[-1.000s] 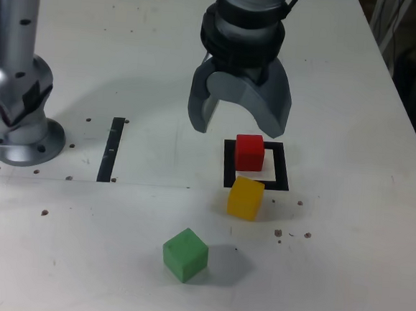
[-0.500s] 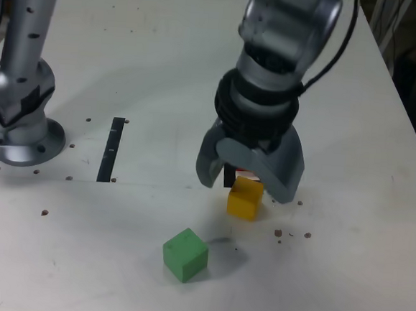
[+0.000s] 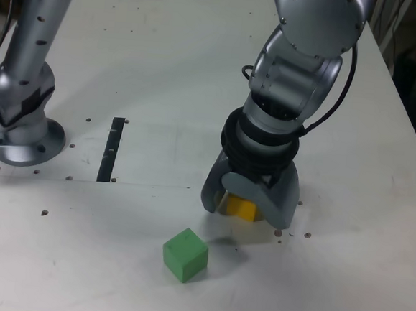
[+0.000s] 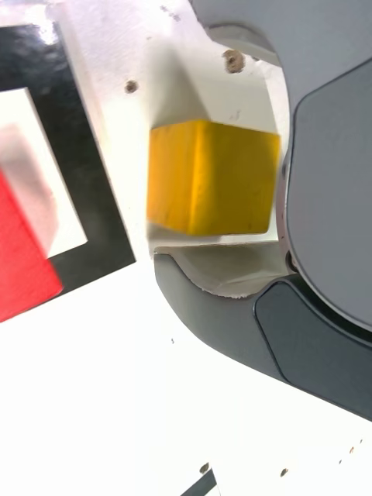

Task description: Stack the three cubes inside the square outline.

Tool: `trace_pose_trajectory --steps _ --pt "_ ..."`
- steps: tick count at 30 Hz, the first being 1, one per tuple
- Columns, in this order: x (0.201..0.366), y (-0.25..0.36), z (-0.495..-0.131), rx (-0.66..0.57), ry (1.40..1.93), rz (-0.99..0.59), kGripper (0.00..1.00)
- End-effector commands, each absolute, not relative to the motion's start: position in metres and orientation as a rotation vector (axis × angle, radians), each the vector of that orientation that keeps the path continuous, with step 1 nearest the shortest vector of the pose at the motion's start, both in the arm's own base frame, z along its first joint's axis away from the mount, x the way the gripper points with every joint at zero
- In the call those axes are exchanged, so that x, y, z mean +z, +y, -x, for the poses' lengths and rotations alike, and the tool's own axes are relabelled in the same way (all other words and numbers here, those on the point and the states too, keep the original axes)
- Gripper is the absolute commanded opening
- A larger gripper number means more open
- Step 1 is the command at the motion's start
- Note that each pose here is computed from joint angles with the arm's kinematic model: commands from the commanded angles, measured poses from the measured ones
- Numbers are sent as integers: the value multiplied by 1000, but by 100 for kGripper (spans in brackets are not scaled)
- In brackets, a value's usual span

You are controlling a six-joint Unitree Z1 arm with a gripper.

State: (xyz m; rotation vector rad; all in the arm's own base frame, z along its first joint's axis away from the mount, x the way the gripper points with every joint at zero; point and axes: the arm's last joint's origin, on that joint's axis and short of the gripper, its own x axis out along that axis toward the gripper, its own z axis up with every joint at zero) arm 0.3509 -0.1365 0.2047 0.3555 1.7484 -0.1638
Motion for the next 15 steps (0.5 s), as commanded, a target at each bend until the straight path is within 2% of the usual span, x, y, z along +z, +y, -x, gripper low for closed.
trace_pose_trajectory --steps 1,7,15 --pt "205 -135 -350 -158 1756 -353 84" --pt "206 -134 -350 -158 1762 -352 72" --pt "207 -135 -355 -154 1744 -354 44"
